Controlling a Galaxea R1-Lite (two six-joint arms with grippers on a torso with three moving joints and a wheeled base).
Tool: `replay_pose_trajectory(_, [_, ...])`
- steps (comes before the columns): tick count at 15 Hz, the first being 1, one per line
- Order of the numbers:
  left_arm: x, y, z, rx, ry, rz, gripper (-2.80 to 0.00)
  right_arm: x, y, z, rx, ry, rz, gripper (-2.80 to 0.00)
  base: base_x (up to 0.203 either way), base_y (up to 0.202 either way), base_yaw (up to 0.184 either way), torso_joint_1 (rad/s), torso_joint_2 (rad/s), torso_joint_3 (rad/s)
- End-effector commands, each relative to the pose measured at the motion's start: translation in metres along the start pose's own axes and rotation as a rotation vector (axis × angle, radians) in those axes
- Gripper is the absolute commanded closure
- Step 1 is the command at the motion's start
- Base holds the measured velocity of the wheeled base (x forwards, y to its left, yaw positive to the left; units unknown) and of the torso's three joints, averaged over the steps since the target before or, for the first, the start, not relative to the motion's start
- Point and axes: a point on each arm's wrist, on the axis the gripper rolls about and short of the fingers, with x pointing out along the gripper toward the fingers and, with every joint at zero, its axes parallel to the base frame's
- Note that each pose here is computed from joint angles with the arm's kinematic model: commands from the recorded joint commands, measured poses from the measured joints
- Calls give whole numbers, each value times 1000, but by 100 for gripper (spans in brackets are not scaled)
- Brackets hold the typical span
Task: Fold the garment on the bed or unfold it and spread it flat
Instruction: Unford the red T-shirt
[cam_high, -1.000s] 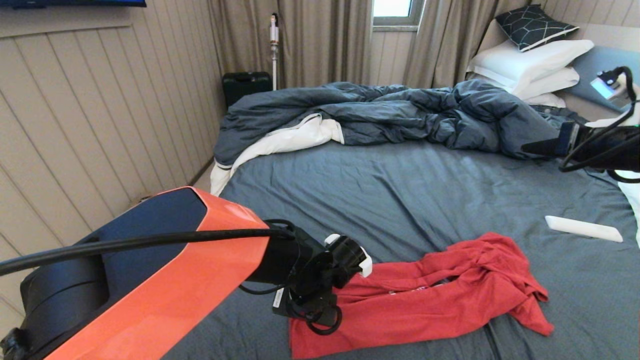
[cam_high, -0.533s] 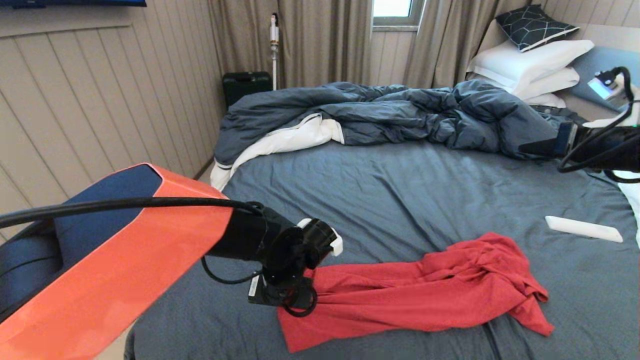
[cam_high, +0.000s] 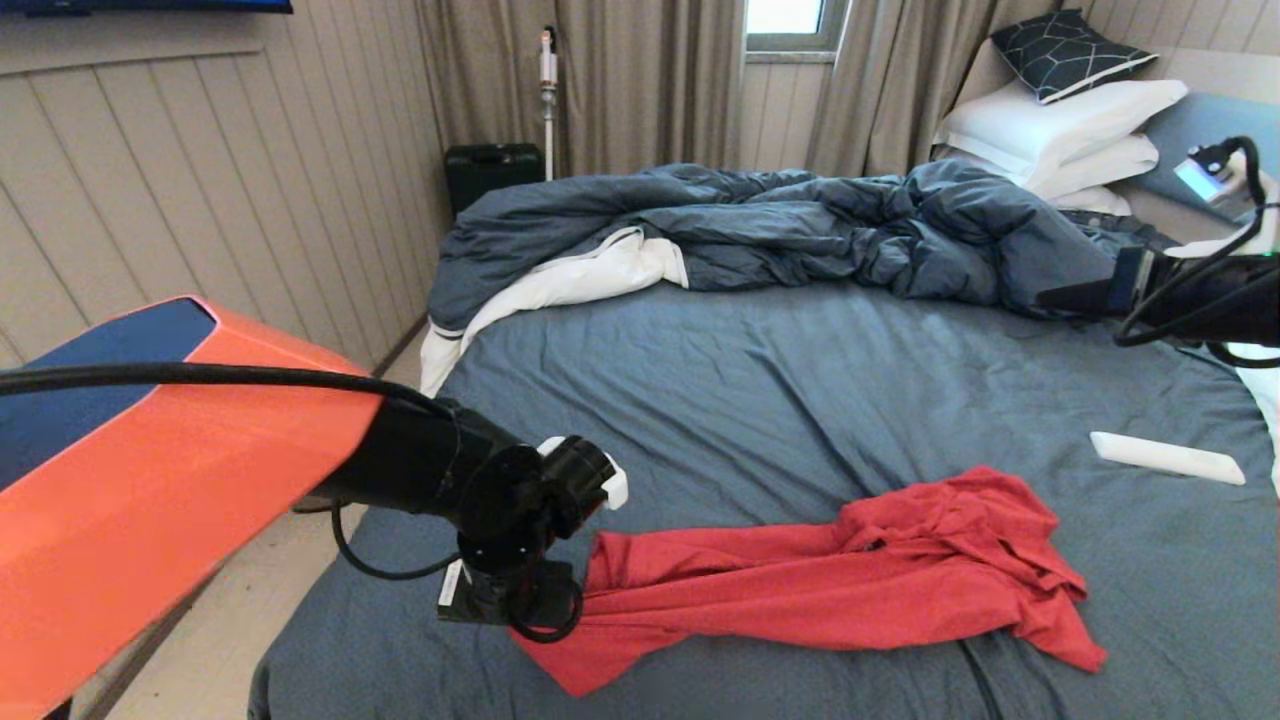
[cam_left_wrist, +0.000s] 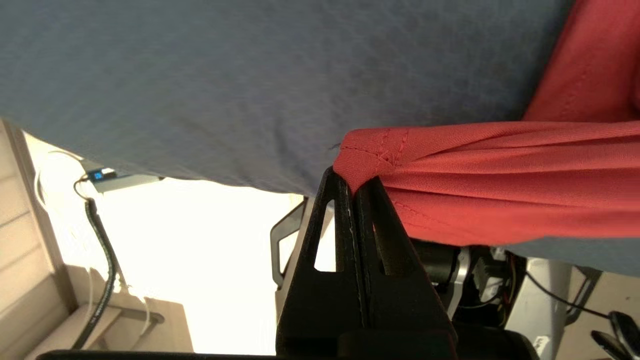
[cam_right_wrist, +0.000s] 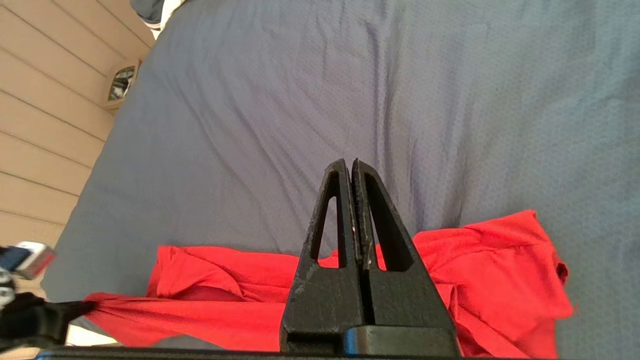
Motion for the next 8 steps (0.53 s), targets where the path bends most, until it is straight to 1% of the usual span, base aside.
replay_pose_trajectory(1, [-8,6,1,-15,-14,-6,0,2,-1,-1,4,6,2,0,0,0,0,0,0,0])
replay_pose_trajectory(3, [-13,5,0,-11,-23,-20,0,5,-3,-2,7,13,1,0,0,0,0,0,0,0])
replay_pose_trajectory(4, [-17,-2,-4,9,-29,-31,0,6,-3,-3,8,15,1,0,0,0,0,0,0,0])
replay_pose_trajectory(6, [-29,-18,-19,70,-48,-62,0,6,-4,-3,9,16,0,0,0,0,0,0,0,0])
replay_pose_trajectory(8, [-41,-34,-38,144,-53,-86,0,6,-4,-1,6,10,-1,0,0,0,0,0,0,0])
